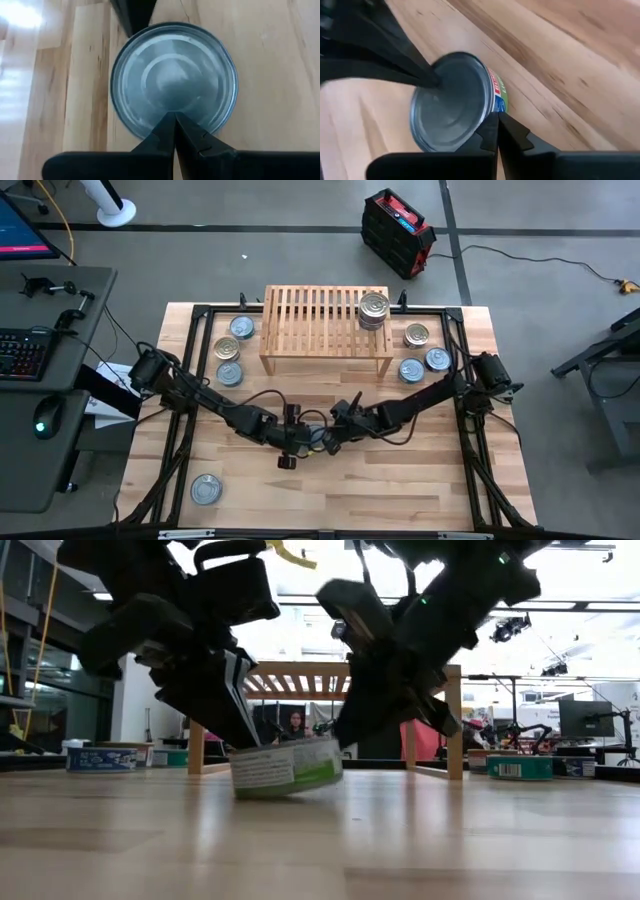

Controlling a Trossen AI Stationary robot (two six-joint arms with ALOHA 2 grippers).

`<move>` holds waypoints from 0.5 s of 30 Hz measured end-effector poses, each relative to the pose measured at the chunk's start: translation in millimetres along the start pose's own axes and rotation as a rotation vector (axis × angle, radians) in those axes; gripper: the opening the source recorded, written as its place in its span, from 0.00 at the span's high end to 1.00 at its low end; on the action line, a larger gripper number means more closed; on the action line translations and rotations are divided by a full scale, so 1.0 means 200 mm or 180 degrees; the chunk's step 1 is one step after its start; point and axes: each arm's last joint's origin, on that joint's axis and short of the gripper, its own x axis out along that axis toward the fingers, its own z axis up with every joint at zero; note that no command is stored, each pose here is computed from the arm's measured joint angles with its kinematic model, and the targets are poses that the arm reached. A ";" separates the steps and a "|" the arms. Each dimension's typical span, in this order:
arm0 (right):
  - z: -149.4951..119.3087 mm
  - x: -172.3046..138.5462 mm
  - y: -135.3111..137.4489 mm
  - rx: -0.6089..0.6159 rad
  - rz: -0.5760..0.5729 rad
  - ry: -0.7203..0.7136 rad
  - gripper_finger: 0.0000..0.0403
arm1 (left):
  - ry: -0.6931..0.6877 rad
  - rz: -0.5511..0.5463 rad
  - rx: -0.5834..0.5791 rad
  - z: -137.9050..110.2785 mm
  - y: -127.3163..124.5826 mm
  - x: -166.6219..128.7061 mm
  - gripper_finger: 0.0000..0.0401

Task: Stack canned seafood by type on shelf
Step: Put the green tuna can on the shelf

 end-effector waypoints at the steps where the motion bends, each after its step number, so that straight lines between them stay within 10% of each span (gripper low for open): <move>1: 0.01 0.00 0.02 -0.0045 0.0025 -0.0032 1.00 | 0.0002 -0.0006 -0.0004 0.00 0.00 0.00 1.00; 15: 0.13 -0.10 0.19 -0.0554 0.0581 -0.0111 1.00 | -0.0032 0.0097 -0.0567 0.00 0.00 0.00 1.00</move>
